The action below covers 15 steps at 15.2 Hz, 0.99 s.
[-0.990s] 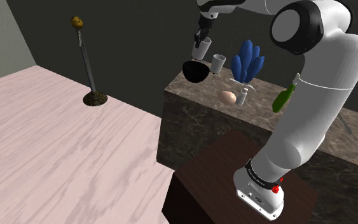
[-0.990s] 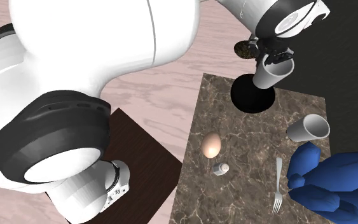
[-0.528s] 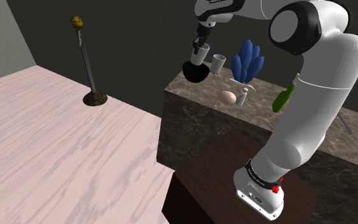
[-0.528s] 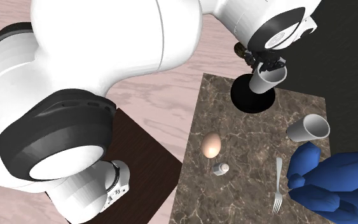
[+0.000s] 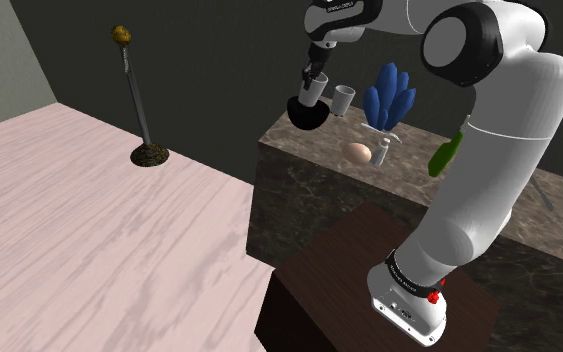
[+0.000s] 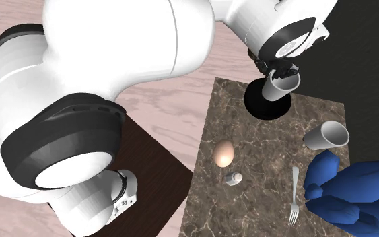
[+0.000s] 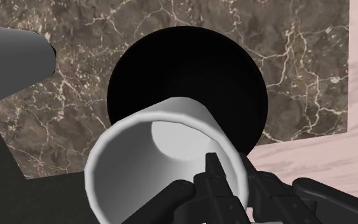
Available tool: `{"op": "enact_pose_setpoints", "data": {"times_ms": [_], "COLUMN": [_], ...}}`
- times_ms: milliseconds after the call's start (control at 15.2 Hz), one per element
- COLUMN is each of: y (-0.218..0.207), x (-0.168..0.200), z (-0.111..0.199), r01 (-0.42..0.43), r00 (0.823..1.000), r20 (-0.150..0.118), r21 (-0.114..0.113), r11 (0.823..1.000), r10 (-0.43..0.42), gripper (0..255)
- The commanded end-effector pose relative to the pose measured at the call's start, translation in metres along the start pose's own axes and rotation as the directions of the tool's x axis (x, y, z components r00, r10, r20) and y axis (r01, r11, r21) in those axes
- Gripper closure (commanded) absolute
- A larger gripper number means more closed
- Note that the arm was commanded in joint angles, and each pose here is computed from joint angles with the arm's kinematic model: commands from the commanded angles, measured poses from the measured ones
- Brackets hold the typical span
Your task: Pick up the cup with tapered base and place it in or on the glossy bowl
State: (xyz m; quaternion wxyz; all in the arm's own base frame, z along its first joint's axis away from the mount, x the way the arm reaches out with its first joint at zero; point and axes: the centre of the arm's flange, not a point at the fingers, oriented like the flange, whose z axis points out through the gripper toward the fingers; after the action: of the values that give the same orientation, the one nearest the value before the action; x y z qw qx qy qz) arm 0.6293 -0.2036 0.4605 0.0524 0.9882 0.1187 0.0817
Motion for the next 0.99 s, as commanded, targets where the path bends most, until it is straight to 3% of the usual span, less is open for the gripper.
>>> {"op": "enact_pose_setpoints", "data": {"times_ms": [0,66,132,462,726,924], "y": [0.0,0.0,0.0,0.0,0.0,0.0], "x": [0.0,0.0,0.0,0.0,0.0,0.0], "z": [0.0,0.0,0.0,0.0,-0.05,-0.05], "r01": [0.0,0.0,0.0,0.0,0.0,0.0], "r00": [1.0,1.0,1.0,1.0,1.0,1.0], "r20": [-0.001,-0.001,-0.001,-0.001,-0.001,-0.001], "r21": [0.0,0.0,0.0,0.0,0.0,0.0], "r11": [1.0,1.0,1.0,1.0,1.0,1.0], "r10": [0.0,0.0,0.0,0.0,0.0,0.0], "gripper": [255,255,0,0,0,0]}}
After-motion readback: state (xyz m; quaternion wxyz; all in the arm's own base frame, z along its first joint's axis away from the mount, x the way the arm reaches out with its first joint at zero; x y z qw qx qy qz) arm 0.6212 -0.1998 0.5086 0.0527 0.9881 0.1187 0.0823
